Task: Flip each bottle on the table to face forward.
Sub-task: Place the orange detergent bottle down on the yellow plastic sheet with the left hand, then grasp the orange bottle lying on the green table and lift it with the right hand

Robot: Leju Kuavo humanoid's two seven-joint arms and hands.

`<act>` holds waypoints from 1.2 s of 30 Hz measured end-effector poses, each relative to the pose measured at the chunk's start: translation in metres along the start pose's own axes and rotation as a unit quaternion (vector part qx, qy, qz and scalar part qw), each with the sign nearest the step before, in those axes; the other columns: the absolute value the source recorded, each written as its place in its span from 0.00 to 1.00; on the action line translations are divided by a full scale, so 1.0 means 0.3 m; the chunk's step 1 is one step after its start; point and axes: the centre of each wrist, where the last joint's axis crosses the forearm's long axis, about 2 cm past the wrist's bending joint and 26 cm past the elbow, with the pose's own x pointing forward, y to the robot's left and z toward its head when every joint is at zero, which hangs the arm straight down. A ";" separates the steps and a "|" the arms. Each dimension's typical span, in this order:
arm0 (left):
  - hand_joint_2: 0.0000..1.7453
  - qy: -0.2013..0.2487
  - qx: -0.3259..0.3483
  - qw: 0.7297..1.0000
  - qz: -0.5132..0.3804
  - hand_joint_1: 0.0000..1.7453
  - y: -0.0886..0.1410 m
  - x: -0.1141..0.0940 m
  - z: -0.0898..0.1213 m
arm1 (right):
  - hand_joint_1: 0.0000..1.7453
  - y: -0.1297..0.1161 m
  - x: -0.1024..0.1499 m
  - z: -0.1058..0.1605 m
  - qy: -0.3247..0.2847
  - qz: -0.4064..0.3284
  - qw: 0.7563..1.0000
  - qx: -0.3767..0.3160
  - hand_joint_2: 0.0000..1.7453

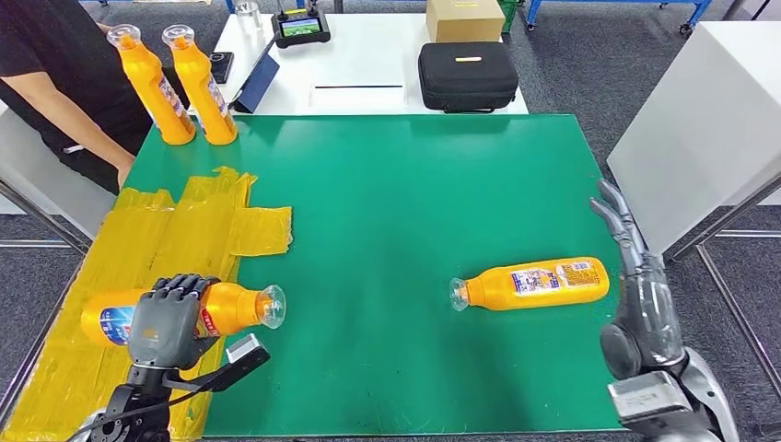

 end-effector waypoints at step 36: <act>0.00 -0.032 -0.249 0.966 0.058 0.00 -0.086 0.033 -0.091 | 0.00 -0.131 0.018 0.231 0.136 0.095 0.978 0.128 0.00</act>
